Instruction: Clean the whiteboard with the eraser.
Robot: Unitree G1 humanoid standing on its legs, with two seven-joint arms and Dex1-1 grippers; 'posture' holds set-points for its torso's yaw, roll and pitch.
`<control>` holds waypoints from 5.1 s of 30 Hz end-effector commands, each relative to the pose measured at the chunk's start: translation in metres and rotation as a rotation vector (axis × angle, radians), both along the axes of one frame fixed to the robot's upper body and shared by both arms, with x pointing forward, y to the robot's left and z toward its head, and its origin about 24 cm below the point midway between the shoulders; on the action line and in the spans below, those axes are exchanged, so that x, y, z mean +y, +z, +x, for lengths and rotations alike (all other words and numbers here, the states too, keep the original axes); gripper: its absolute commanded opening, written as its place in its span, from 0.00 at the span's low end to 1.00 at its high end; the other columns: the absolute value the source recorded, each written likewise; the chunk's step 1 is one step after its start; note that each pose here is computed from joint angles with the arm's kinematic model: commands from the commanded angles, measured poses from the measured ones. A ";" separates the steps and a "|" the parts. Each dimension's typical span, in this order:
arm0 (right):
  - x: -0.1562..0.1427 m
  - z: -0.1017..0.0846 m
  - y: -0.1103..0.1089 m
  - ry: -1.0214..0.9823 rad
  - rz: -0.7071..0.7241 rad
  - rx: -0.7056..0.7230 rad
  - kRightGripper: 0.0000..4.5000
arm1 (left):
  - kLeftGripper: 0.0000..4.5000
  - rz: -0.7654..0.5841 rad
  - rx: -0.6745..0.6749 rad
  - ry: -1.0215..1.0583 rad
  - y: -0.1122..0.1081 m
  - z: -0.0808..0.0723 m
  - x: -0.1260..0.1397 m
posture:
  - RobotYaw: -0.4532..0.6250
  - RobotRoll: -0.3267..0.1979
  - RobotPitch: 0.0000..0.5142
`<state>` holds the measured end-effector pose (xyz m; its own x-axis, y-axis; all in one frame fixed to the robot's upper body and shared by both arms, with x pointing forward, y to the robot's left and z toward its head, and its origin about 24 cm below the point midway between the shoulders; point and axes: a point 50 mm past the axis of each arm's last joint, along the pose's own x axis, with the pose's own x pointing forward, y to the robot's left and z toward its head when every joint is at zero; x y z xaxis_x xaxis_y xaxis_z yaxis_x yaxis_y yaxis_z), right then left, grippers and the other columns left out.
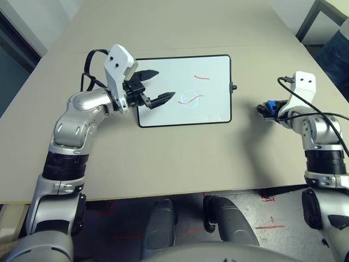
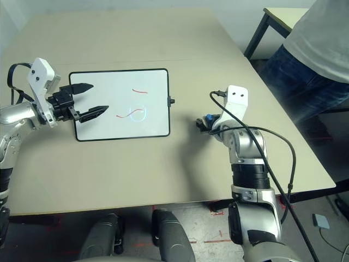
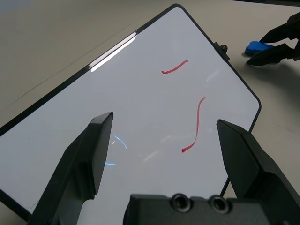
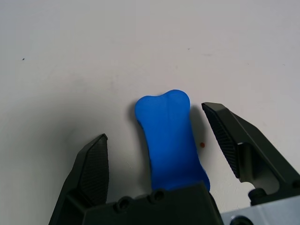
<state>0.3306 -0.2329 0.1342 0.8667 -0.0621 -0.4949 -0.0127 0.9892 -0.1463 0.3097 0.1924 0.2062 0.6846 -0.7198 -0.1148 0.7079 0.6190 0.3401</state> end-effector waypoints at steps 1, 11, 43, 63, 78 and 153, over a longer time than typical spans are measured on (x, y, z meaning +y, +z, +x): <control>-0.011 -0.007 -0.011 -0.048 -0.012 0.055 0.99 | 1.00 0.010 0.001 -0.013 -0.001 0.000 -0.003 | 0.43 0.62 0.28; -0.012 -0.011 -0.010 -0.046 -0.007 0.069 0.91 | 1.00 0.013 0.003 -0.008 -0.001 0.000 -0.002 | 0.44 0.62 0.28; 0.094 -0.012 0.111 0.672 -0.171 -0.209 0.18 | 1.00 0.021 0.006 -0.035 -0.001 0.005 -0.008 | 0.40 0.62 0.26; 0.160 0.016 0.082 1.108 -0.693 -0.181 0.18 | 1.00 0.023 0.018 -0.042 -0.004 0.006 -0.011 | 0.43 0.62 0.26; 0.134 0.028 0.084 0.966 -0.802 -0.152 0.18 | 1.00 0.014 0.031 -0.032 -0.008 0.003 -0.011 | 0.43 0.62 0.28; 0.139 0.034 0.053 0.974 -0.716 -0.081 0.18 | 1.00 0.015 0.059 -0.058 -0.014 0.005 -0.015 | 0.39 0.62 0.29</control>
<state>0.3681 -0.0934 0.2038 0.7771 0.3894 -0.4945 -0.6083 0.2630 -0.7489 0.3146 0.1776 0.1967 0.6418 -0.7547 -0.1359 0.7512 0.5831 0.3094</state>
